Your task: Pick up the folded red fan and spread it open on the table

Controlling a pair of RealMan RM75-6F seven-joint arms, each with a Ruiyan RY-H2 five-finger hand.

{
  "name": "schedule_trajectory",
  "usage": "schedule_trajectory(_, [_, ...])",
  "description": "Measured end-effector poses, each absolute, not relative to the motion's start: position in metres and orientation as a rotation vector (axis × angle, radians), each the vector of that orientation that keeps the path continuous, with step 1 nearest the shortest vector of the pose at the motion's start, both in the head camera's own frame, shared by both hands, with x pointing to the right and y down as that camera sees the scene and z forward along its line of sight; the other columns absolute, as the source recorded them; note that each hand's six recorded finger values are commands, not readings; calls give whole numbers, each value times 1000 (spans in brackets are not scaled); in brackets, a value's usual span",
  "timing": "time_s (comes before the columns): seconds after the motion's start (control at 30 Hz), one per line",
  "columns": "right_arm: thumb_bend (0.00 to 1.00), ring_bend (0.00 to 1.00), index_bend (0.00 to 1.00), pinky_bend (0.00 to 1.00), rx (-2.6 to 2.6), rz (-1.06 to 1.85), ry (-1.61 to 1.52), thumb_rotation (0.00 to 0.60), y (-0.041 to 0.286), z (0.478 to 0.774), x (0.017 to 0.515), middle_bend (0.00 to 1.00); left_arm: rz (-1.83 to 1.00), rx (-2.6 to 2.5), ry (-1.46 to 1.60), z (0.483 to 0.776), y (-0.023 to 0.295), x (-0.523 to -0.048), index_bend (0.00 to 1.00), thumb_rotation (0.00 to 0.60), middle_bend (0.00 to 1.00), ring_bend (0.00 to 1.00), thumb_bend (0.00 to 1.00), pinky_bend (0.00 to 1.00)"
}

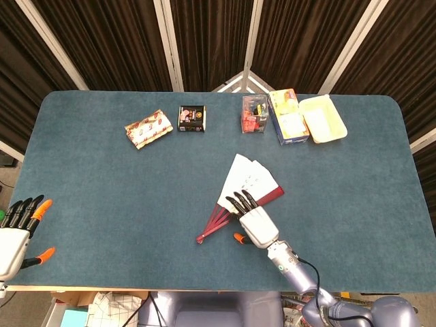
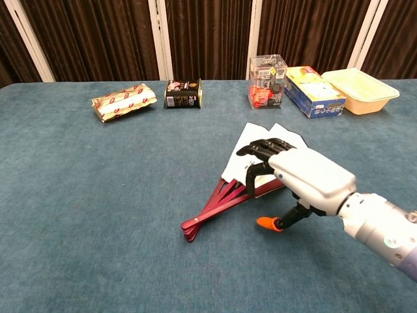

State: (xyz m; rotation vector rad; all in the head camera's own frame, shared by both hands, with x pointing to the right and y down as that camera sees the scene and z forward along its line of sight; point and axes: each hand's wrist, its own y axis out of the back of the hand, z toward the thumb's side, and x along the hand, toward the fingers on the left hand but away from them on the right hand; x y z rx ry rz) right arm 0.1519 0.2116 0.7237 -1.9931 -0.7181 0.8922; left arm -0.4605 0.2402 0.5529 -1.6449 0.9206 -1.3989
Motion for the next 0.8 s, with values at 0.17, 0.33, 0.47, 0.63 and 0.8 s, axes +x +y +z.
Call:
schedule_trajectory(0.17, [250, 0, 525, 0, -1991, 891, -717, 600, 209, 729, 144, 153, -1401, -1647, 922, 554, 240, -461, 0, 600, 0, 0, 0, 0])
schedule_trajectory(0.33, [254, 0, 526, 0, -1991, 886, -717, 600, 207, 732, 136, 156, -1404, -1649, 924, 554, 239, -461, 0, 600, 0, 0, 0, 0])
schedule_trajectory(0.47, [259, 0, 526, 0, -1991, 883, -719, 600, 205, 734, 130, 158, -1406, -1653, 927, 555, 238, -461, 0, 600, 0, 0, 0, 0])
schedule_trajectory(0.63, [261, 0, 526, 0, -1989, 882, -710, 600, 204, 736, 125, 159, -1405, -1657, 926, 555, 238, -461, 0, 600, 0, 0, 0, 0])
schedule_trajectory(0.8, [261, 0, 526, 0, -1982, 877, -720, 600, 201, 736, 120, 162, -1407, -1660, 929, 555, 238, -462, 0, 600, 0, 0, 0, 0])
